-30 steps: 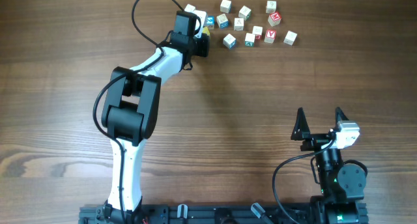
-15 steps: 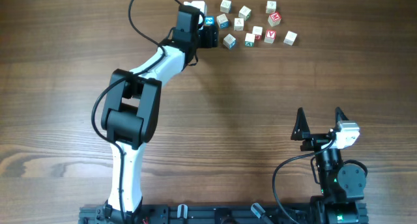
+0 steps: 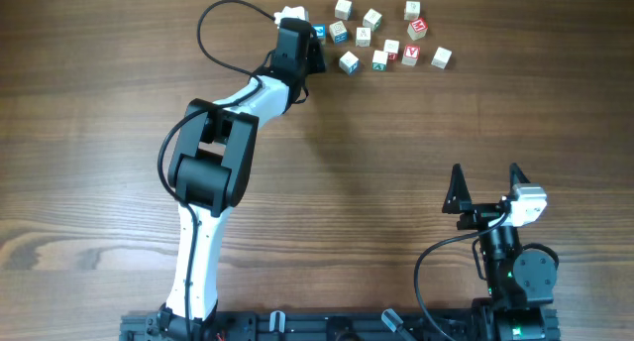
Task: Form a horizontal line
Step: 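Carry the hammer block toward the table center and lower it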
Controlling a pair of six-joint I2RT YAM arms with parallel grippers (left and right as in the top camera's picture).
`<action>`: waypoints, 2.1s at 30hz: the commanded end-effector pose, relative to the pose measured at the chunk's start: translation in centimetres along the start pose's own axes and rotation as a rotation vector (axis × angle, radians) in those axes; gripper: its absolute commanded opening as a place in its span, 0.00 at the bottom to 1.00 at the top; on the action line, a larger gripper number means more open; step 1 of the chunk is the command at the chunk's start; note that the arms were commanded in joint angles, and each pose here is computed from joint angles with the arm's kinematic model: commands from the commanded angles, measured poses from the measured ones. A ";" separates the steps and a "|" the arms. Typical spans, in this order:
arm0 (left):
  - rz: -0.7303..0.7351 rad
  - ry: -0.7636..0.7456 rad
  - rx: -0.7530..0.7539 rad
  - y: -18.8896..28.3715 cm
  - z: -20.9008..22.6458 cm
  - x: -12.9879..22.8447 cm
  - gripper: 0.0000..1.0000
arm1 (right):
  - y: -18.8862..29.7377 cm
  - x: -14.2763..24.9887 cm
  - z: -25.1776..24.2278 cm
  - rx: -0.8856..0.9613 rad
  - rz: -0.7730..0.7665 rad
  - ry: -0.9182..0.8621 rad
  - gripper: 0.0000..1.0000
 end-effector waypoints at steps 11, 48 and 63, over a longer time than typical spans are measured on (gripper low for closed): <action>0.487 -0.036 -0.210 17.1 -2.3 -1.6 0.04 | 0.0 -0.1 0.2 -0.018 -0.009 0.020 1.00; 0.467 -0.023 -0.331 19.8 -1.6 10.0 0.60 | 0.0 -0.1 0.2 -0.017 -0.009 0.020 1.00; 0.458 -0.019 -0.326 19.3 -0.9 11.0 0.27 | 0.0 -0.1 0.2 -0.018 -0.009 0.020 1.00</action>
Point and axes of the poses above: each gripper's point midway between its finger pads, its own y axis back along the fingers, its own z axis along the line the jaws close on, x = y × z, the point moved 10 cm from there along y, back along the fingers, and after that the axes turned 1 degree about -y, right-handed, at the moved point
